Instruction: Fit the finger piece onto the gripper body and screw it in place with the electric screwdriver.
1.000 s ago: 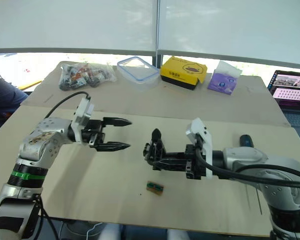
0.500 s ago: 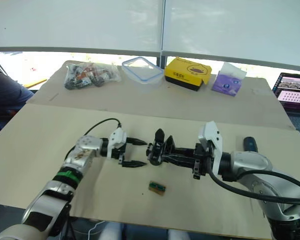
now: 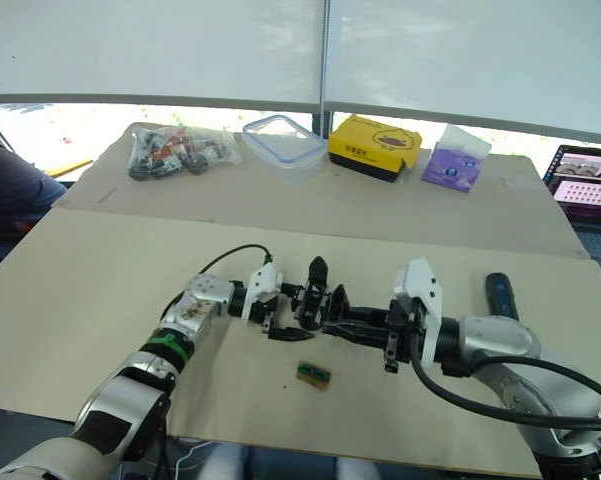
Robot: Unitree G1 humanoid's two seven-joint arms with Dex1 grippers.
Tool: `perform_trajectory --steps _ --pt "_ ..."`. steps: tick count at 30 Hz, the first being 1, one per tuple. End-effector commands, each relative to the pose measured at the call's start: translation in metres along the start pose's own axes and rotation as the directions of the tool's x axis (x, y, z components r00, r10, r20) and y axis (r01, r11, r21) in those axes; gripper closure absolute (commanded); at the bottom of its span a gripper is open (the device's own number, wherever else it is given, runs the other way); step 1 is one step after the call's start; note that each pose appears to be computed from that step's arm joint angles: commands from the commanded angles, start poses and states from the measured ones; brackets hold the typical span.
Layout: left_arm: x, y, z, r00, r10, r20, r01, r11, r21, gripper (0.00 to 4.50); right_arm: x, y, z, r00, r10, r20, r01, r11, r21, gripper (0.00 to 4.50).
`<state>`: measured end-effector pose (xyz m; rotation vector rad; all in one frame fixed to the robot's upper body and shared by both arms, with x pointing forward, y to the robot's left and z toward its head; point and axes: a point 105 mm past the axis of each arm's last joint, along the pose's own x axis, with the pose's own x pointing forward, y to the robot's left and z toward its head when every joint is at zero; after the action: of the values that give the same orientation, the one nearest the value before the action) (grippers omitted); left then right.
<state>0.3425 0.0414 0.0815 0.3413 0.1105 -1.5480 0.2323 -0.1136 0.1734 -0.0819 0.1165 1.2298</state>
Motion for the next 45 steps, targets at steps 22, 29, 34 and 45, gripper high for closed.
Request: perform_trajectory --steps 22,29,34,45 --pt "0.006 0.000 0.002 0.999 -0.018 -0.038 0.021 0.998 0.062 2.23 0.038 -0.023 0.009 0.999 0.020 0.039 -0.009 0.968 -0.252 4.16" --pt "0.005 -0.001 -0.002 0.998 -0.024 -0.055 0.027 0.998 0.063 2.23 0.049 -0.029 0.001 1.000 0.030 0.004 -0.028 0.967 -0.251 4.16" --pt "0.005 -0.002 -0.003 0.998 -0.029 -0.063 0.033 0.998 0.060 2.23 0.054 -0.033 -0.006 1.000 0.025 -0.011 -0.027 0.971 -0.239 4.16" --pt "0.003 -0.004 -0.008 0.996 -0.037 -0.084 0.041 0.998 0.056 2.23 0.051 -0.041 -0.017 0.998 -0.002 -0.055 -0.010 0.976 -0.218 4.16"
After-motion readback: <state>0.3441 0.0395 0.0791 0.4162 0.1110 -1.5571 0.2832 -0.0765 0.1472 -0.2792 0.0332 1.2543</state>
